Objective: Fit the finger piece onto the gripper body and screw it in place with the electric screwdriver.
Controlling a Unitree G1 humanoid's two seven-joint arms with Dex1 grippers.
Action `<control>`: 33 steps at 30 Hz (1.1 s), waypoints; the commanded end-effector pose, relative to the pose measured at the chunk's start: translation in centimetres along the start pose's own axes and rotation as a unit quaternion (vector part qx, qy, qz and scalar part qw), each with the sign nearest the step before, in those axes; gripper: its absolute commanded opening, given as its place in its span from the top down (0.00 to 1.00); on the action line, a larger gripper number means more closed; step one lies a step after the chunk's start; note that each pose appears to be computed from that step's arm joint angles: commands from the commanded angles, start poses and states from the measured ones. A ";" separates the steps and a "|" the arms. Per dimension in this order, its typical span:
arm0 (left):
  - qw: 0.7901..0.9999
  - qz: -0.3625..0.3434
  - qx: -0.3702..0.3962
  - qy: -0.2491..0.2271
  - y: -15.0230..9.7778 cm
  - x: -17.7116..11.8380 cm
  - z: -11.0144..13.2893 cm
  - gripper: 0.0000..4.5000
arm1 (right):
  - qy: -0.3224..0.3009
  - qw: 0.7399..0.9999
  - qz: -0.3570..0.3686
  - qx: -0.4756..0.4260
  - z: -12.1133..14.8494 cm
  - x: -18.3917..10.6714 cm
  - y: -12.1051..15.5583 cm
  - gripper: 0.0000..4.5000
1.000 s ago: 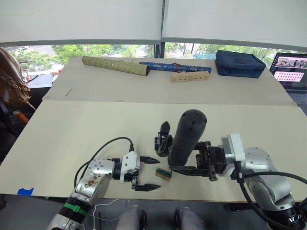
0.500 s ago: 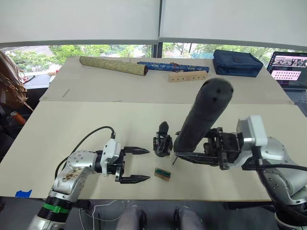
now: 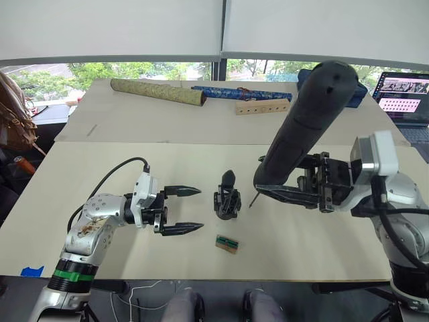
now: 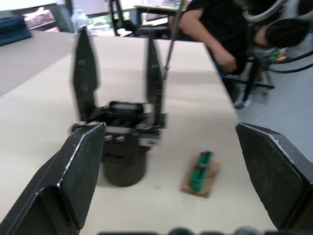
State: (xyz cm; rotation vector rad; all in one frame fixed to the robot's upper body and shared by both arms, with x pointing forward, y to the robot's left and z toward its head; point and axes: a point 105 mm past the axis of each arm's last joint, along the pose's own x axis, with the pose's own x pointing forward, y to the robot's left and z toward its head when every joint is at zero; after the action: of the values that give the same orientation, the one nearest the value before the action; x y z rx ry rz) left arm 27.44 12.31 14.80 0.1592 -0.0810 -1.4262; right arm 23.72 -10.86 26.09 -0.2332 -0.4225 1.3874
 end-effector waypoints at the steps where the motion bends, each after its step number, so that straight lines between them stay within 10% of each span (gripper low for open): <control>1: 1.000 0.011 0.028 -0.001 0.8 -0.3 0.7 0.00 | -0.010 0.999 -0.005 -0.040 1.5 -0.4 -1.0 0.57; 33: 0.999 0.033 0.032 0.012 1.2 1.1 -2.0 0.00 | -0.067 0.998 0.019 0.008 0.6 3.7 -3.1 0.57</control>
State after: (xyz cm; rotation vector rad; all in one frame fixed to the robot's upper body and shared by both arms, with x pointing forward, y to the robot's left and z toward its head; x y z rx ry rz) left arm 29.10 11.74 12.51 0.2080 -0.0878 -1.3534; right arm 27.37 -8.01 27.15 -0.1237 -0.4633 1.4290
